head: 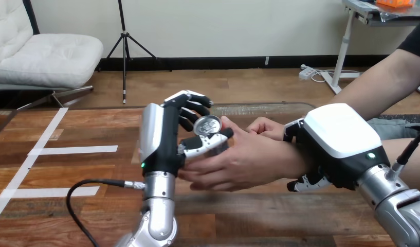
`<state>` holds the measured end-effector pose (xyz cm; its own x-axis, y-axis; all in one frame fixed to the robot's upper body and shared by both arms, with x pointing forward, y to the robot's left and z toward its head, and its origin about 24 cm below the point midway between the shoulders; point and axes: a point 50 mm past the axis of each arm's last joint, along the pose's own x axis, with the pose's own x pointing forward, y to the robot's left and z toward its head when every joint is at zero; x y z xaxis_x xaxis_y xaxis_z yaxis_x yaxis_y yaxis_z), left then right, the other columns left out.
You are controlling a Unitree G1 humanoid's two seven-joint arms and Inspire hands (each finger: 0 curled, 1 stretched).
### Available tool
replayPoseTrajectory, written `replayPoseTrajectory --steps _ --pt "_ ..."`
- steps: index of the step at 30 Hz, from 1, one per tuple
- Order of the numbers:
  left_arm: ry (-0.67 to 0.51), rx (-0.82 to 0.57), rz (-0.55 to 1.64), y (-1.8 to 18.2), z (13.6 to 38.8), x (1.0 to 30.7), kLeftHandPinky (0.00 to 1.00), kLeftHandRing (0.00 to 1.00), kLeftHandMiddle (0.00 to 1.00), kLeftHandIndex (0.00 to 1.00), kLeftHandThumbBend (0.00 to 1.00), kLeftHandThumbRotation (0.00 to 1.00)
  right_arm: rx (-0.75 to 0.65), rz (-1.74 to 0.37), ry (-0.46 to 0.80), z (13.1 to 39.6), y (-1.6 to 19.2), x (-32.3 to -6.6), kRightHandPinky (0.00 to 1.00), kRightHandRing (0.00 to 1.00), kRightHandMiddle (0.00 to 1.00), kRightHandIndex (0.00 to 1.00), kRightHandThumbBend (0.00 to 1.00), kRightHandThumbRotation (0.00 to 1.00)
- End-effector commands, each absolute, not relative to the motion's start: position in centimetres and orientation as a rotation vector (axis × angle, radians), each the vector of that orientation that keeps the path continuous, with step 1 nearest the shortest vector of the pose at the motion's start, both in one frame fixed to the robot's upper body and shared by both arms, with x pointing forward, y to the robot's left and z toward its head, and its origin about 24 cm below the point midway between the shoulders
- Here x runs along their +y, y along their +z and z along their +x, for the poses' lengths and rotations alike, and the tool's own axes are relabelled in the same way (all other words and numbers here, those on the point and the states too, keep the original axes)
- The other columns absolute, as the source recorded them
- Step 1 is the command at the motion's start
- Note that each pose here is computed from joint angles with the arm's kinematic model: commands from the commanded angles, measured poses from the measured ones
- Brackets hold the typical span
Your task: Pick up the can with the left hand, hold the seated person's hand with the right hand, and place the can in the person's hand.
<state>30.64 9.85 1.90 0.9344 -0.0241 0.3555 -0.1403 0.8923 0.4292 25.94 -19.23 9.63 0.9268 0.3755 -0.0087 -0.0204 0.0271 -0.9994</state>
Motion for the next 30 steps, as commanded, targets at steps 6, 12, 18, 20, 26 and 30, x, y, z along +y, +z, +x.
replayPoseTrajectory --steps 6,12,18,20,26,30 --pt "0.016 -0.529 0.409 5.7 32.0 7.8 0.37 0.43 0.5 0.52 0.68 0.0 -0.377 -1.48 0.338 26.5 10.4 -17.4 0.32 0.36 0.41 0.46 0.88 0.0" --pt "0.002 -0.528 0.419 5.6 31.9 7.4 0.38 0.43 0.5 0.52 0.68 0.0 -0.372 -1.484 0.343 26.5 10.4 -17.4 0.32 0.36 0.42 0.46 0.87 0.0" --pt "-0.009 -0.525 0.421 5.4 31.8 7.1 0.38 0.43 0.5 0.52 0.68 0.0 -0.379 -1.487 0.342 26.5 10.3 -17.4 0.32 0.36 0.41 0.46 0.87 0.0" --pt "-0.014 -0.528 0.424 5.4 31.8 7.0 0.38 0.43 0.5 0.52 0.68 0.0 -0.379 -1.487 0.342 26.5 10.2 -17.5 0.32 0.36 0.41 0.46 0.87 0.0" --pt "-0.033 -0.533 0.43 5.3 31.6 6.7 0.38 0.43 0.5 0.52 0.68 0.0 -0.374 -1.489 0.345 26.6 10.1 -17.6 0.32 0.36 0.42 0.46 0.86 0.0" --pt "-0.048 -0.538 0.422 5.3 31.5 6.6 0.38 0.44 0.5 0.52 0.67 0.0 -0.373 -1.491 0.346 26.6 10.1 -17.6 0.33 0.37 0.42 0.46 0.86 0.0"
